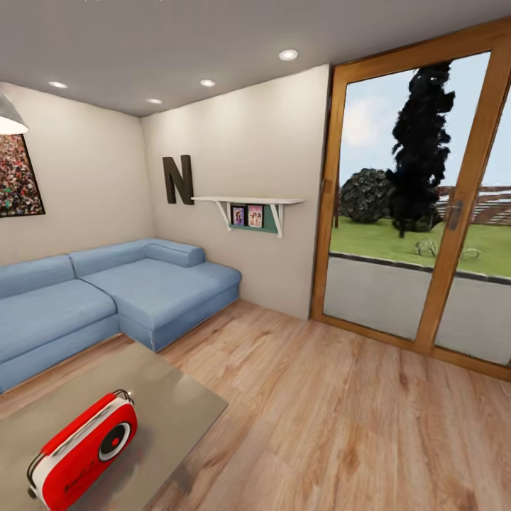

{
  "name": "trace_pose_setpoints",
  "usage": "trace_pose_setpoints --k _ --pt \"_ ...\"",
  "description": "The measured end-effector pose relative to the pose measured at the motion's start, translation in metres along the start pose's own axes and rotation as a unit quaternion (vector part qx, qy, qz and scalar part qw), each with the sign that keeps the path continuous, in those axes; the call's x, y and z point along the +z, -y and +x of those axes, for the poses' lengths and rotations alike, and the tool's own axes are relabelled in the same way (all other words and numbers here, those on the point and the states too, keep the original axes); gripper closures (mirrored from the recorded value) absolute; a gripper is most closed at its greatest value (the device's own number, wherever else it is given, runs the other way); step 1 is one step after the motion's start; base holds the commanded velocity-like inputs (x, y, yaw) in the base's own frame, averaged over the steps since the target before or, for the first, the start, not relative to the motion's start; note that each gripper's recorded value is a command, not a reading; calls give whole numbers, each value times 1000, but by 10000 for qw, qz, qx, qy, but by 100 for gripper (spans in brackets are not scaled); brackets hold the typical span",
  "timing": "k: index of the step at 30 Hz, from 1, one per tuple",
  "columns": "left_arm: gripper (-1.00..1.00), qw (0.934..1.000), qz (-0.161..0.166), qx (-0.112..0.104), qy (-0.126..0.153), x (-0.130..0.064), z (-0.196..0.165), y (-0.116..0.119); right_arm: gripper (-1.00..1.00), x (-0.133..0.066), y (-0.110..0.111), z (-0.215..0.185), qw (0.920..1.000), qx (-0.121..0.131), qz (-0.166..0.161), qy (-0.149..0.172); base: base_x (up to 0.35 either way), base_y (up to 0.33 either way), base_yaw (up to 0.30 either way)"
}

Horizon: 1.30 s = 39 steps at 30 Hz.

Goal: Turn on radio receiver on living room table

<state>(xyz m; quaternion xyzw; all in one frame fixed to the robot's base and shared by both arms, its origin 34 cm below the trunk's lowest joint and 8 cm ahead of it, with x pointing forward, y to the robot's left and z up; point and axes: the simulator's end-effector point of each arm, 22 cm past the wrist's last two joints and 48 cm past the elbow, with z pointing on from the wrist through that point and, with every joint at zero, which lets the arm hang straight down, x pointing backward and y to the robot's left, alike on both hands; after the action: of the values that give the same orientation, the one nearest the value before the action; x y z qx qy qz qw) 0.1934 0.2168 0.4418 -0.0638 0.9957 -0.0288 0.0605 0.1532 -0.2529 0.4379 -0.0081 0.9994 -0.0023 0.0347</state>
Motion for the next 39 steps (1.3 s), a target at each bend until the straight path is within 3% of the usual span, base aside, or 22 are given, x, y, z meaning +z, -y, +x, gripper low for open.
trace_pose_setpoints --k 23,39 --pt "-100 10000 -5 -6 -39 0 3 0 -100 0 0 3 10000 -2 -1 -40 1 0 284" --pt "-100 10000 -6 -7 -67 0 5 -1 -100 0 0 4 10000 -2 -1 -49 282 0 21"
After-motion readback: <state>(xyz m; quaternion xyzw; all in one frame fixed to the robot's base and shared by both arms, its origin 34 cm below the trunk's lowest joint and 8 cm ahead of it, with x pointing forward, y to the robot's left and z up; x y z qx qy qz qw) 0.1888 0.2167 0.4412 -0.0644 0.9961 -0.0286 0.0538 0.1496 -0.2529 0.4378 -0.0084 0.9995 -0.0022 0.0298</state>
